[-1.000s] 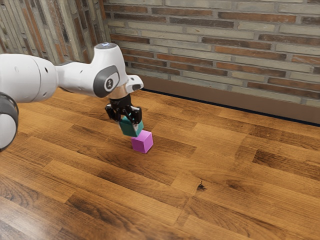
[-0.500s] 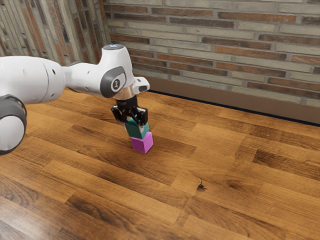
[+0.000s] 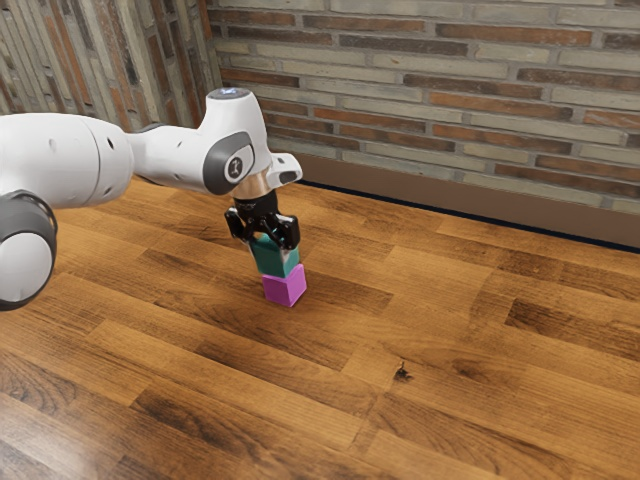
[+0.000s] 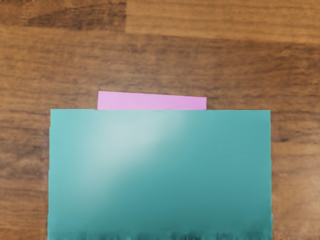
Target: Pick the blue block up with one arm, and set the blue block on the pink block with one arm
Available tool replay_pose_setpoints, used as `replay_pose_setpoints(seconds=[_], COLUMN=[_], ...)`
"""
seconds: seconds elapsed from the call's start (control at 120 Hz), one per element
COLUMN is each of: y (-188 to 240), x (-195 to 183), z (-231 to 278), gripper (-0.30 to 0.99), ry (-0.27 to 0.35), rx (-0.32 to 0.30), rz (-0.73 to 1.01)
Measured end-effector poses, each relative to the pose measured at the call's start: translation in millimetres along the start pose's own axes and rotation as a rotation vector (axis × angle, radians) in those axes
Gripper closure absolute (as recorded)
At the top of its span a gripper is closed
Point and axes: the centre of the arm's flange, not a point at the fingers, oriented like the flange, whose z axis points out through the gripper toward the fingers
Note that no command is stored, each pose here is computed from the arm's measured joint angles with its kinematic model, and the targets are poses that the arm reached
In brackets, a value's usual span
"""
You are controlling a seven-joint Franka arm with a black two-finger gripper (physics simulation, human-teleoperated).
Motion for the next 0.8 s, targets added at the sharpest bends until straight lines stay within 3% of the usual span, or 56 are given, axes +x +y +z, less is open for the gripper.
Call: replay_pose_setpoints(seconds=[0.225, 0.375, 0.55, 0.8], y=[0, -2, -68, -145], x=[2, -12, -96, -133], z=[-6, -73, -172, -213], gripper=[0.10, 0.06, 0.04, 0.03], ry=[0.010, 0.068, 0.101, 0.077], rx=[-0.002, -0.013, -0.051, -0.059], rz=[0.026, 0.040, -0.048, -0.127])
